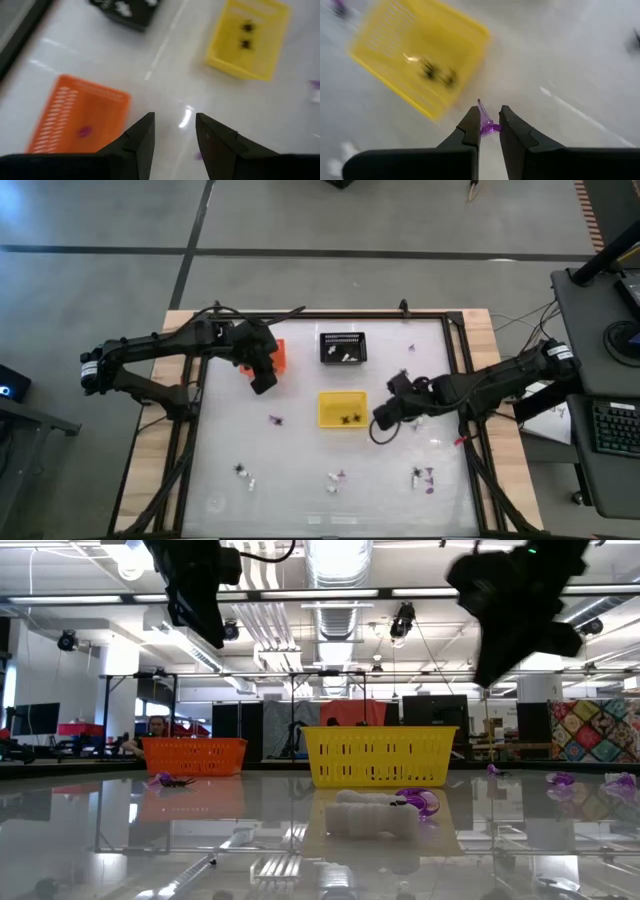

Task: Sort Halloween decoration
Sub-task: Put the violet witch hat toy into the orange bin

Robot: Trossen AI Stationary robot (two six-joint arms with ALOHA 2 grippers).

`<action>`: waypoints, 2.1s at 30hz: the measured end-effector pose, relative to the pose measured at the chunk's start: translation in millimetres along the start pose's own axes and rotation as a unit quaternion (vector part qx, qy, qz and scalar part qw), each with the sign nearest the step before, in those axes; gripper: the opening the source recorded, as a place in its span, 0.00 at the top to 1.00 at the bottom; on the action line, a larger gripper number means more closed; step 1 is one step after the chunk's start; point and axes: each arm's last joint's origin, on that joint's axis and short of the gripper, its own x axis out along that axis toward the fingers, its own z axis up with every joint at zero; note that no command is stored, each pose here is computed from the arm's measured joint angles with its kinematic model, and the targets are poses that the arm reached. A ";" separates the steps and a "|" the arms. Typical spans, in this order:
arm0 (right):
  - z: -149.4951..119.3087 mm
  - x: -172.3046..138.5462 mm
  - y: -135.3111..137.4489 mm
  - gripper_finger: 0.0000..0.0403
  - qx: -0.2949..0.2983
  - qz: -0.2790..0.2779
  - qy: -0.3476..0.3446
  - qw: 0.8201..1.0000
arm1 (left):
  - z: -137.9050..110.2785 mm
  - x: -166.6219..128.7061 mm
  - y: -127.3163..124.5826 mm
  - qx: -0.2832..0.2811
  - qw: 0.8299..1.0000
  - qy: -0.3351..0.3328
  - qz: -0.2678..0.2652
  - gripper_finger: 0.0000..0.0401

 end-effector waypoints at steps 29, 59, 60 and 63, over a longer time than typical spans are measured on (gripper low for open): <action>183.7 81.9 59.7 0.92 -0.101 0.121 -0.067 0.985 | -4.2 -5.9 85.5 -0.034 0.993 0.028 0.111 0.69; 272.1 179.0 109.3 0.92 -0.120 0.179 -0.079 0.973 | -17.0 -15.9 136.0 -0.015 0.986 0.046 0.160 0.69; 272.3 181.5 109.0 0.92 -0.121 0.178 -0.079 0.973 | -17.3 -15.6 136.1 -0.015 0.986 0.046 0.160 0.69; 274.4 186.7 105.2 0.92 -0.123 0.175 -0.078 0.974 | -18.9 -13.9 136.3 -0.016 0.986 0.049 0.159 0.69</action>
